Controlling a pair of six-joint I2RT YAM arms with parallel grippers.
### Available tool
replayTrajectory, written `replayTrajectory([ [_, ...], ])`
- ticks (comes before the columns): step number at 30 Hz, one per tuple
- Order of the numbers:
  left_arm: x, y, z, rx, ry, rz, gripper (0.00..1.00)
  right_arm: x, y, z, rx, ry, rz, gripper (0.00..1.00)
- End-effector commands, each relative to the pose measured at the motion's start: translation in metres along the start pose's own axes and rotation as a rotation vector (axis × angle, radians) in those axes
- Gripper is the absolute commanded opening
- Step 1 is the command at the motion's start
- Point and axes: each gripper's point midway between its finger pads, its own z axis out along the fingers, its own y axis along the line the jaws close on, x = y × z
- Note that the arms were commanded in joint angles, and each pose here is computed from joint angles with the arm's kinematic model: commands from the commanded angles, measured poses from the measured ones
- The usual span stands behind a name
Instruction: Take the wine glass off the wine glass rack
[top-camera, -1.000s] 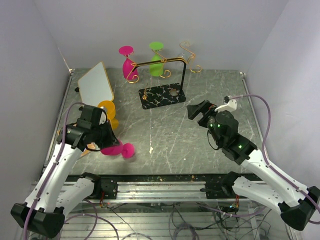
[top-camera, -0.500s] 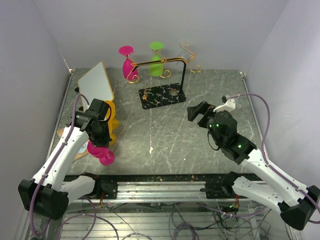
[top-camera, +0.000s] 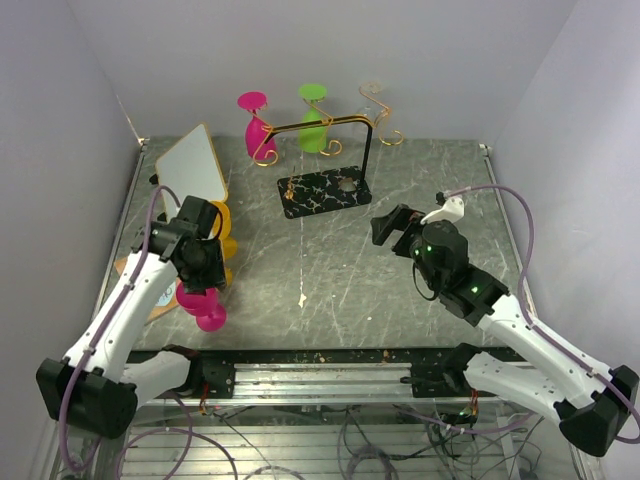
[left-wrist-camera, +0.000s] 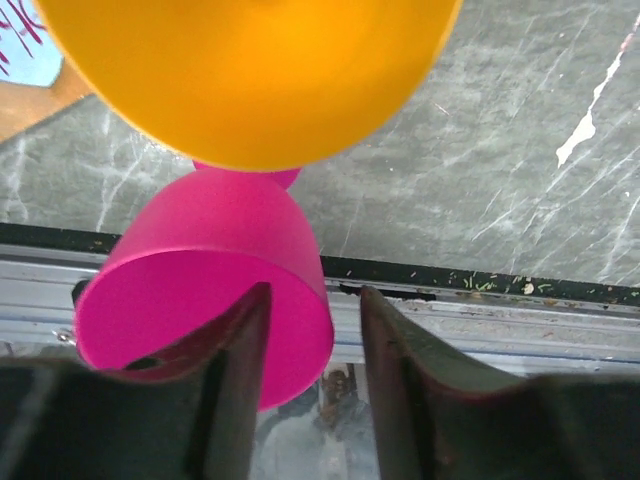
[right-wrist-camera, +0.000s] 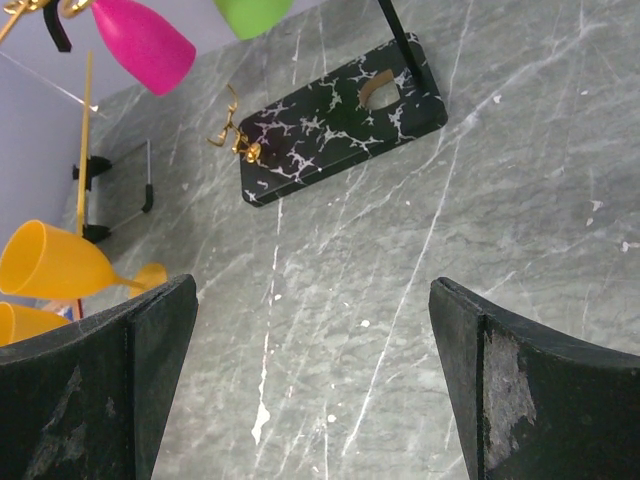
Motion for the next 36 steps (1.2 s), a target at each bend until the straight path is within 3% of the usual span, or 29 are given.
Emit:
replayTrajectory([
  [1,-0.019,-0.001,-0.032,0.044,-0.152,-0.010,0.55,0.000,-0.002,0.000,0.011,0.013,-0.039,1.00],
  [10,-0.095,-0.041,-0.129,0.299,-0.559,-0.051,0.65,-0.004,-0.011,-0.009,0.060,0.045,-0.070,0.99],
  [16,-0.155,-0.081,-0.160,0.417,-0.685,-0.025,0.71,-0.003,-0.004,-0.020,0.043,0.101,-0.014,1.00],
  [21,-0.218,-0.112,-0.169,0.501,-0.772,-0.061,0.71,0.012,0.002,-0.031,0.018,0.202,0.032,1.00],
  [27,-0.299,-0.119,-0.170,0.601,-0.880,-0.162,0.71,0.026,-0.009,-0.044,0.049,0.292,0.002,1.00],
  [36,-0.371,-0.133,-0.141,0.620,-0.919,-0.175,0.72,0.024,-0.013,-0.042,0.069,0.255,0.022,1.00],
])
